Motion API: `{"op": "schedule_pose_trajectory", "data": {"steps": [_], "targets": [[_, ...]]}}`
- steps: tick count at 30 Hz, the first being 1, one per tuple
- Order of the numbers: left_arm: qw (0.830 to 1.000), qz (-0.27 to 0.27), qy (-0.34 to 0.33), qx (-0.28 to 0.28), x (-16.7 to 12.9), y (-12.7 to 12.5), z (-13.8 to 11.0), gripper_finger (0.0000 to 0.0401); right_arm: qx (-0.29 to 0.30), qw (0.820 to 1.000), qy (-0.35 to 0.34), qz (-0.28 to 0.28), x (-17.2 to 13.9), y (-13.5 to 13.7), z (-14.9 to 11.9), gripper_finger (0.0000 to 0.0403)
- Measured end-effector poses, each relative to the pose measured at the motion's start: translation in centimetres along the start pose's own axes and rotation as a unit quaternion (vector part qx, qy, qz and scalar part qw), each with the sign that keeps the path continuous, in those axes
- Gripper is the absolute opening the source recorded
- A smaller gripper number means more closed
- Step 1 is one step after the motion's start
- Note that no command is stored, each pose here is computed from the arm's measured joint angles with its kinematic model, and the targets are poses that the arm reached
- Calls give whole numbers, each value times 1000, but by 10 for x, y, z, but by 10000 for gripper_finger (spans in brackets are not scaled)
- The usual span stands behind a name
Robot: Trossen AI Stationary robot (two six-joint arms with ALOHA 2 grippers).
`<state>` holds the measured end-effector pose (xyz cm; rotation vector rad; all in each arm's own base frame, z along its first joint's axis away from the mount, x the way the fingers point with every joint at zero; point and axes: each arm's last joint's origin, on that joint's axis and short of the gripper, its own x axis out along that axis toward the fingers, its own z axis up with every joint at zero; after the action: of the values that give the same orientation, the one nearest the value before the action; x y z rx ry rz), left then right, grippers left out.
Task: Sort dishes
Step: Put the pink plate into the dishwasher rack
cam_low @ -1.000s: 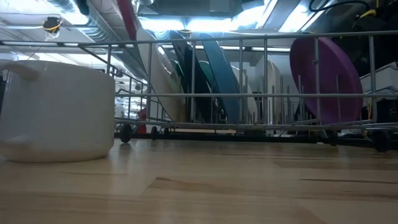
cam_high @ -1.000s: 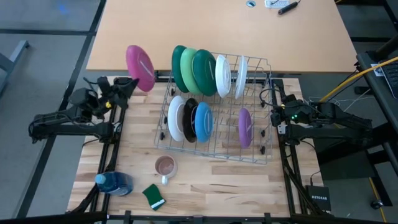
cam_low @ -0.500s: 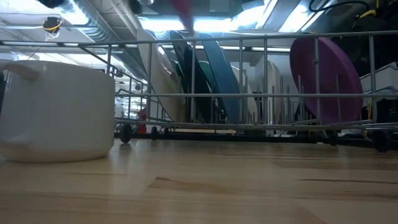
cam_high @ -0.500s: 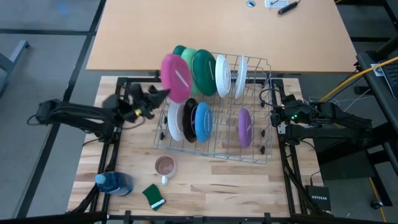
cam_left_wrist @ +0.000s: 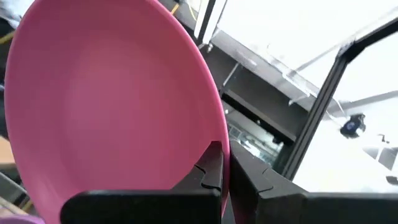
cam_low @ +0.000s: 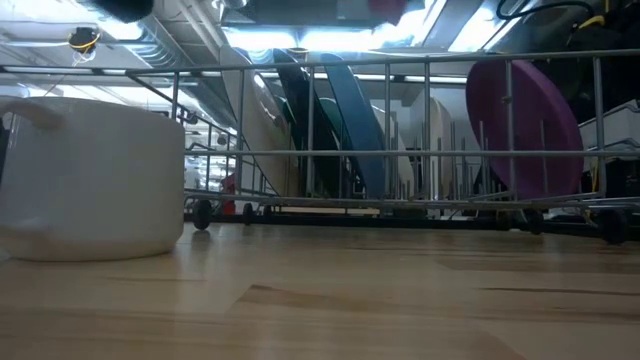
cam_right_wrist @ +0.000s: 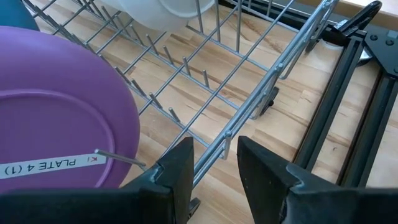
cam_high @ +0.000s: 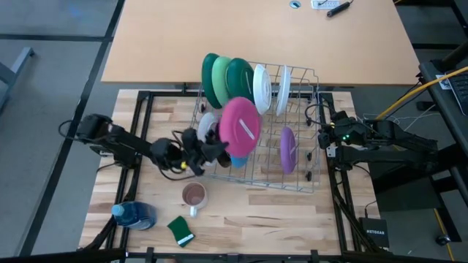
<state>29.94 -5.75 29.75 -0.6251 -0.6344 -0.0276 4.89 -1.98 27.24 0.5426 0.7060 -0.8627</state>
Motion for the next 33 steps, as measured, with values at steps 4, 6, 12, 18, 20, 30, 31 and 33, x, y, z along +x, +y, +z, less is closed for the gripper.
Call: {"op": "schedule_pose_trajectory", "data": {"steps": [4, 6, 12, 18, 20, 30, 31, 33], "targets": [[1000, -7, 6, 1, 20, -9, -20, 0, 2, 1000, -3, 3, 0, 1, 1, 127], [1000, 3, 7, -3, 30, -13, -30, 0, 2, 1000, -3, 3, 0, 1, 1, 127], [993, 114, 20, -27, 47, -18, -60, 0, 2, 1000, -3, 2, 0, 0, 1, 127], [980, 187, 26, -60, 52, -20, -70, 0, 1, 1000, -2, 2, 0, 0, 0, 127], [977, 200, 25, -67, 55, -21, -70, 0, 1, 1000, -2, 2, 0, 0, 1, 127], [967, 243, 58, -58, 73, -9, -81, 0, 1, 1000, -5, -1, 0, 0, 1, 127], [966, 247, 61, -54, 73, -7, -81, 0, 1, 1000, -6, -1, 0, 0, 1, 127], [964, 252, 64, -50, 74, -4, -81, 0, -1, 1000, -6, -1, 0, 0, 1, 127]]}}
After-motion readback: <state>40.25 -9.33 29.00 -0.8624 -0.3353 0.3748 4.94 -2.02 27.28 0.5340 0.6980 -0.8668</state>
